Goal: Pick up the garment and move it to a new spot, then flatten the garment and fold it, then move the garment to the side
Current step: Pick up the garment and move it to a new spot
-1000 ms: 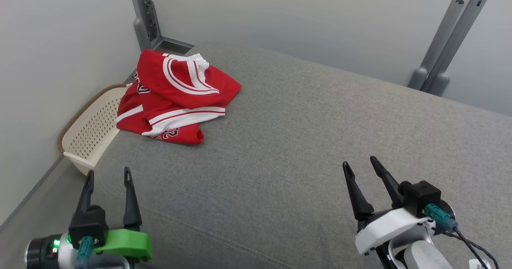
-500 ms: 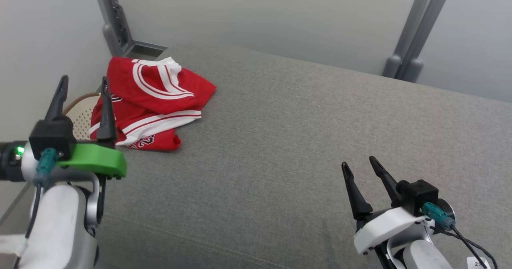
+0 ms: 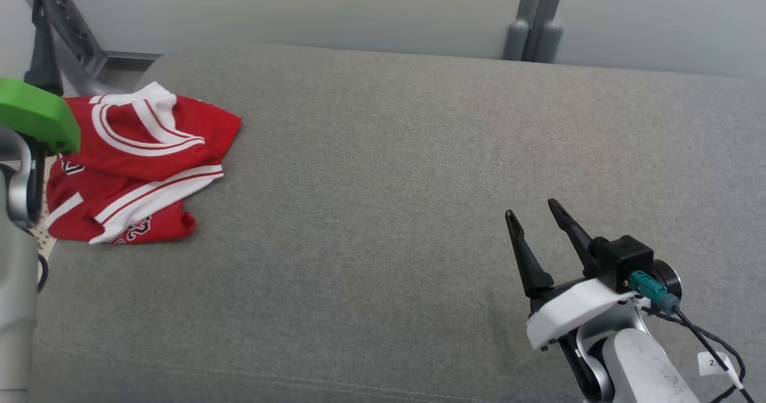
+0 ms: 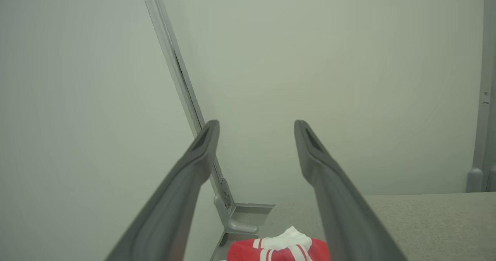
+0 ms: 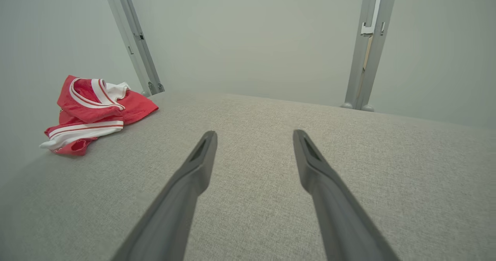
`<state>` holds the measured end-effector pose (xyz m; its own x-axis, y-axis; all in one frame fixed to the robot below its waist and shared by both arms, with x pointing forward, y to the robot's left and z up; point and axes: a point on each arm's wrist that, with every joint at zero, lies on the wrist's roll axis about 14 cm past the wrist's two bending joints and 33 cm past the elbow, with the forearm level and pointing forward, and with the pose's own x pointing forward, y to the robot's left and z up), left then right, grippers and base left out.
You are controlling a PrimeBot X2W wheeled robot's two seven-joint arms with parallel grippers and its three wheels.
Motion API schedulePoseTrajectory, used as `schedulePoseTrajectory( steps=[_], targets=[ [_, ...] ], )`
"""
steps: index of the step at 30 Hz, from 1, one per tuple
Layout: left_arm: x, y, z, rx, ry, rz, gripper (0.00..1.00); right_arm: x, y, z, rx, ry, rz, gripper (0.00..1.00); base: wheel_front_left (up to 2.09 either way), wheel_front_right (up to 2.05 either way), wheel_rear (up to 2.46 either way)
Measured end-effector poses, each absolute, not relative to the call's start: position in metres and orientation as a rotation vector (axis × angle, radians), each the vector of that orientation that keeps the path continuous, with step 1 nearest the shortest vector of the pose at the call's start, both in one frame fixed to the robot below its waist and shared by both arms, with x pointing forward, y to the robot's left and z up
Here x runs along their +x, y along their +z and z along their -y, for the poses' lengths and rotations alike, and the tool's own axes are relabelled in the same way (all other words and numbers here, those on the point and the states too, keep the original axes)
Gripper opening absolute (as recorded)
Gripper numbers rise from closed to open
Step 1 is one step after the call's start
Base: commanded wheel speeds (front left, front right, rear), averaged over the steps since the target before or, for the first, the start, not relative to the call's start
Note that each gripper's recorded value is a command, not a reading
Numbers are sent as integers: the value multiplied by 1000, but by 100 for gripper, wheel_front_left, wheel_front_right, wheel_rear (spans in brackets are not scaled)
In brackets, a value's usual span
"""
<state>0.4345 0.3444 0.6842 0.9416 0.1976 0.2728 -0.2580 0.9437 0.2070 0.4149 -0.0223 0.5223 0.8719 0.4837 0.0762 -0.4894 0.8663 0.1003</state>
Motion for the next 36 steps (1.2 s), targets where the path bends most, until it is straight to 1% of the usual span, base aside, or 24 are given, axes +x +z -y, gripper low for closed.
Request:
schedulePoseTrajectory(
  steps=[4,10,15,18,21,25,30,36],
  targets=[
    [460,670,-349,232,229,184,100,420,517,36,115,472,39,100,0,0,0],
    [492,633,-356,179,237,64,100,428,509,54,116,422,23,100,0,0,0],
    [507,578,-363,161,254,-110,100,433,500,70,107,378,1,100,0,0,0],
    [516,553,-363,147,253,-180,100,436,494,79,104,352,-13,100,0,0,0],
    [518,524,-363,139,257,-261,100,438,489,87,98,330,-24,100,0,0,0],
    [524,502,-364,127,263,-297,100,440,480,96,94,307,-49,100,0,0,0],
    [514,457,-368,103,290,-433,100,444,474,101,89,294,-63,100,0,0,0],
    [506,424,-369,69,314,-533,100,445,466,108,83,276,-86,100,0,0,0]
  ],
)
